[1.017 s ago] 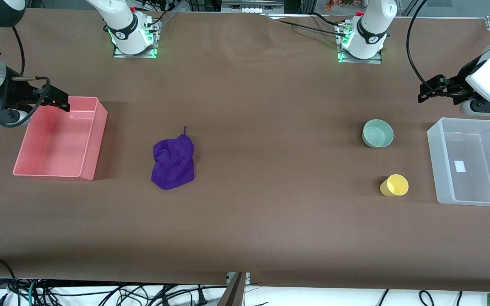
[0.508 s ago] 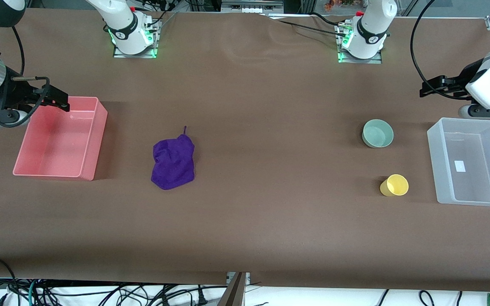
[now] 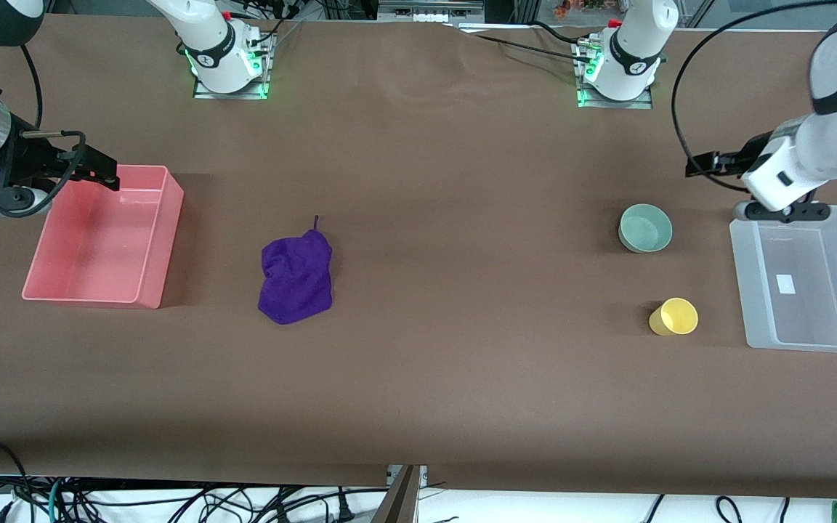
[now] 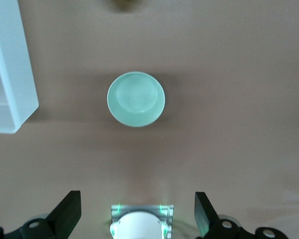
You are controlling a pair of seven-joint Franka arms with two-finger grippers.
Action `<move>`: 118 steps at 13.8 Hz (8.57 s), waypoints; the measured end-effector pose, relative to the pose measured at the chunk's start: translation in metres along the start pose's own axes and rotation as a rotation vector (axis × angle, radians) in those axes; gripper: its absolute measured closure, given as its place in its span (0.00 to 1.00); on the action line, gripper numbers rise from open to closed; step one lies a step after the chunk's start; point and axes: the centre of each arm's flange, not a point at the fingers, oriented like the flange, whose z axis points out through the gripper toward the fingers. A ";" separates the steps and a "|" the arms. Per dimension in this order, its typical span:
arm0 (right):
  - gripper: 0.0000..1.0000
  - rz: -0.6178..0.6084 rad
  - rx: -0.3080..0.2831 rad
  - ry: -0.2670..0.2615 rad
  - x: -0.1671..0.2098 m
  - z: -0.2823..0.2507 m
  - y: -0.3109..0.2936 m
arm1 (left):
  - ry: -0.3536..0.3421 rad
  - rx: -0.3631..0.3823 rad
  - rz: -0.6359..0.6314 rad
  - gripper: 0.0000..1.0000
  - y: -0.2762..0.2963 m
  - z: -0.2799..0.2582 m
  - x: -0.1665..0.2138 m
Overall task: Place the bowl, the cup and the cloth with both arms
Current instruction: 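Reach the left gripper down and grasp the rim of the green bowl, then carry the bowl into the clear bin while the right gripper reaches the cloth, then release the bowl in the bin while the right gripper lifts the cloth, then drop the cloth into the pink bin while the left gripper grasps the cup, then lower the yellow cup into the green bowl with the left gripper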
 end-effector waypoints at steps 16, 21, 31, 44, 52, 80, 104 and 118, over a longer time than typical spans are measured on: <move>0.00 -0.017 0.003 -0.102 0.020 0.094 -0.009 | 0.294 -0.057 -0.052 0.42 -0.069 0.261 0.040; 0.00 0.051 -0.010 -0.120 0.028 0.116 -0.044 | 0.269 -0.070 -0.062 0.94 -0.067 0.274 0.045; 0.00 0.160 -0.005 -0.095 0.010 0.273 -0.111 | -0.012 -0.127 0.040 0.96 -0.072 0.087 0.076; 0.00 0.147 0.098 0.055 0.030 0.404 -0.199 | 0.135 0.062 0.319 0.96 -0.364 0.090 0.137; 0.86 0.148 0.104 0.066 0.036 0.407 -0.204 | 0.175 0.081 0.320 0.96 -0.390 0.159 0.163; 0.88 0.029 -0.059 -0.415 -0.016 0.288 0.222 | 0.228 -0.139 0.243 0.45 -0.098 0.144 0.237; 0.00 -0.096 -0.034 -0.023 0.049 0.013 0.003 | 0.143 0.015 0.348 0.96 -0.367 0.034 0.106; 0.00 -0.045 -0.027 -0.074 0.025 0.006 0.059 | 0.192 0.036 0.413 0.11 -0.325 0.031 0.126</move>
